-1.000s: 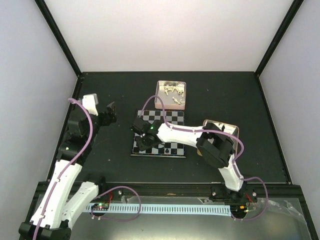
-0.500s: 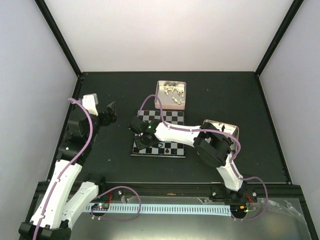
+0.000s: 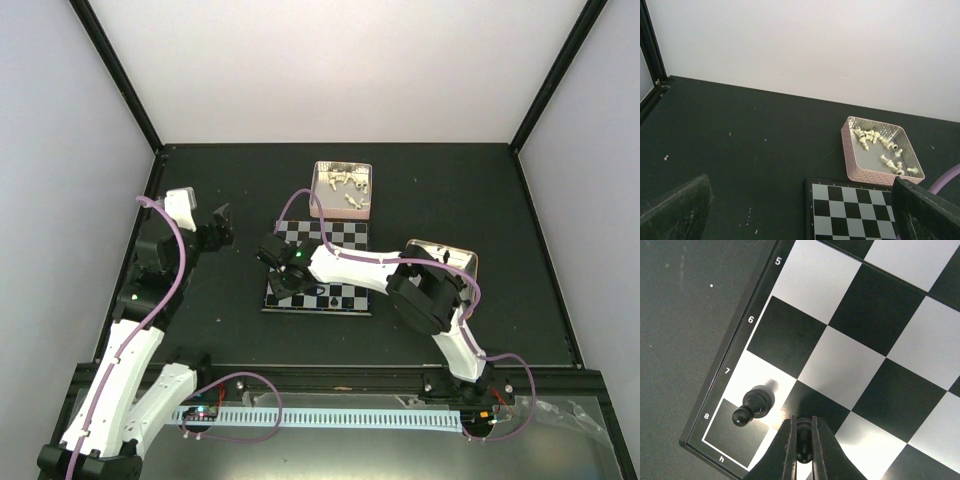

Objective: Set up the chess pieces on the board
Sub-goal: Place the chess piece on the chessboard.

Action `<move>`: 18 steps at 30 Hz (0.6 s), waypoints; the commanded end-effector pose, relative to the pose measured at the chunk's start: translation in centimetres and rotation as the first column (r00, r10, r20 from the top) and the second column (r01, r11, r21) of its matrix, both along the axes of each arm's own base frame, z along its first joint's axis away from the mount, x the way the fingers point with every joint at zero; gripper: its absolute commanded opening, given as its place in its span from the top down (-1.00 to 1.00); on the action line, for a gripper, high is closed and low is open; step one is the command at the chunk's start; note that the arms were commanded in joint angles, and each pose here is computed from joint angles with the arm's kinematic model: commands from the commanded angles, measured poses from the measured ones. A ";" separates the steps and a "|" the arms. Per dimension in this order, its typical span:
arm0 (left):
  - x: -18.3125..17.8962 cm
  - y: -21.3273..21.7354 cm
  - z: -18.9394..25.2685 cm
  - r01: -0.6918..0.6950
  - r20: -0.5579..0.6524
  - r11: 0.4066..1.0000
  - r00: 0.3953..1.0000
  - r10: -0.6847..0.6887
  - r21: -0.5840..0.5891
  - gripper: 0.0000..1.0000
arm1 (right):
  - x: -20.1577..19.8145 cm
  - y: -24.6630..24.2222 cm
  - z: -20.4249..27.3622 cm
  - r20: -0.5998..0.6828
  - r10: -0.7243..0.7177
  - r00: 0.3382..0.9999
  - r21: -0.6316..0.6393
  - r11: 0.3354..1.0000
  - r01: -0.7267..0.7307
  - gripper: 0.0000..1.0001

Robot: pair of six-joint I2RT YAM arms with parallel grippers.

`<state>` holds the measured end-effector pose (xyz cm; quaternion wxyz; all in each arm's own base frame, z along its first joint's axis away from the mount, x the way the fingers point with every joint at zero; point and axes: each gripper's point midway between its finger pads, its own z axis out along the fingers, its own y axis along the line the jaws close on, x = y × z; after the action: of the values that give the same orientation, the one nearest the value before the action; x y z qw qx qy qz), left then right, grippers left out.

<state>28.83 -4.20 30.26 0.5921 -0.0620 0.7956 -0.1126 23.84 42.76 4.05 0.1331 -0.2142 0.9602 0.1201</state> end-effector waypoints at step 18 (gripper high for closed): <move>-0.1 0.2 0.9 -0.002 0.037 1.000 0.999 0.002 0.004 -0.98 | -0.5 0.8 0.7 -0.022 0.021 1.000 0.029 0.999 -0.021 0.63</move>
<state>28.82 -4.19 30.26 0.5921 -0.0620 0.7956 -0.1126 23.49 42.99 3.97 0.1239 -0.2178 0.9597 0.1274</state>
